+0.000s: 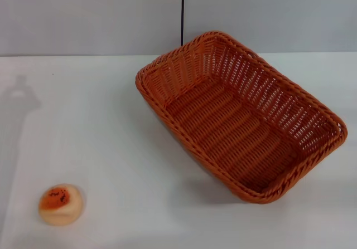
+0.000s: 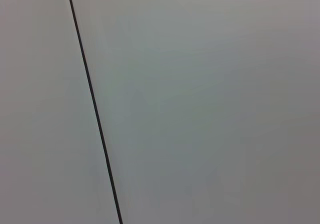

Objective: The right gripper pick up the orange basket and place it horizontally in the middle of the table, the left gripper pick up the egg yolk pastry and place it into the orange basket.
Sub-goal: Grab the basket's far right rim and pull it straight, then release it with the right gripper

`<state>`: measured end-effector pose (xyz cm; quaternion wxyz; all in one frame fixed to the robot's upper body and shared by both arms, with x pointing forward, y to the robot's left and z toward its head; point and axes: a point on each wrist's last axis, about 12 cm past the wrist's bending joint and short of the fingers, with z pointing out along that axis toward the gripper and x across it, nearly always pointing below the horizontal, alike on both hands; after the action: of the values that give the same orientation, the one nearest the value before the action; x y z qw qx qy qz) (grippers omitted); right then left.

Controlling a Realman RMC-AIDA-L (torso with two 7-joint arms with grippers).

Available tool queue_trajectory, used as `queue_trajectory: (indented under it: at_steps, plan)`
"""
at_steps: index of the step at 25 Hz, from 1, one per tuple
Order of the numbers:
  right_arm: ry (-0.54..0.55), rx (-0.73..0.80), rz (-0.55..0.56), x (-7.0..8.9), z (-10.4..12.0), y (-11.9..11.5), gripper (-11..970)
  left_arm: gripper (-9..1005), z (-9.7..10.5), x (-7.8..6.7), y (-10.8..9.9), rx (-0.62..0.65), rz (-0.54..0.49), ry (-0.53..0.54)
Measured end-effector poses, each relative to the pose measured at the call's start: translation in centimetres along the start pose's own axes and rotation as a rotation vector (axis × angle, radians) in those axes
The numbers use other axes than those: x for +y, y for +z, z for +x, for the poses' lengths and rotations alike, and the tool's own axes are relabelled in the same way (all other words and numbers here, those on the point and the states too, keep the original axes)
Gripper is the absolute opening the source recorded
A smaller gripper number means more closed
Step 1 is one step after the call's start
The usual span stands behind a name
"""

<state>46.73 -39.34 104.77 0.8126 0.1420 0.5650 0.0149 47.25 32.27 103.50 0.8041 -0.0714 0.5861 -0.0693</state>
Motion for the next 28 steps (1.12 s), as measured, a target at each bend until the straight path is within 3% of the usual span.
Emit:
queue_trajectory:
  at_steps: [1,6,12,16,21,25,28]
  plan:
    - [0.000,0.001,-0.001,0.0,0.0,0.0,684,188,0.0,-0.1,-0.1,0.003,0.014,-0.002]
    - [0.007,0.004,-0.005,0.0,0.0,-0.1,680,-5,0.0,-0.1,-0.4,0.004,0.010,-0.005]
    - [0.011,0.000,-0.004,0.0,0.0,-0.3,674,56,0.1,0.0,-0.7,0.009,0.007,-0.024]
    - [0.034,-0.014,-0.016,0.1,-0.2,-0.5,670,226,0.1,0.1,-1.0,0.014,0.003,-0.025]
    - [0.146,0.054,-0.261,-0.6,-2.4,0.8,666,385,0.1,0.0,-1.5,0.018,0.013,-0.025]
    - [0.277,0.220,-0.484,-1.5,-6.3,3.8,662,512,0.0,0.0,-1.8,0.015,0.020,-0.024]
    - [0.308,0.339,-0.610,-1.3,-9.2,6.0,659,615,0.0,0.1,-1.9,0.013,0.019,-0.023]
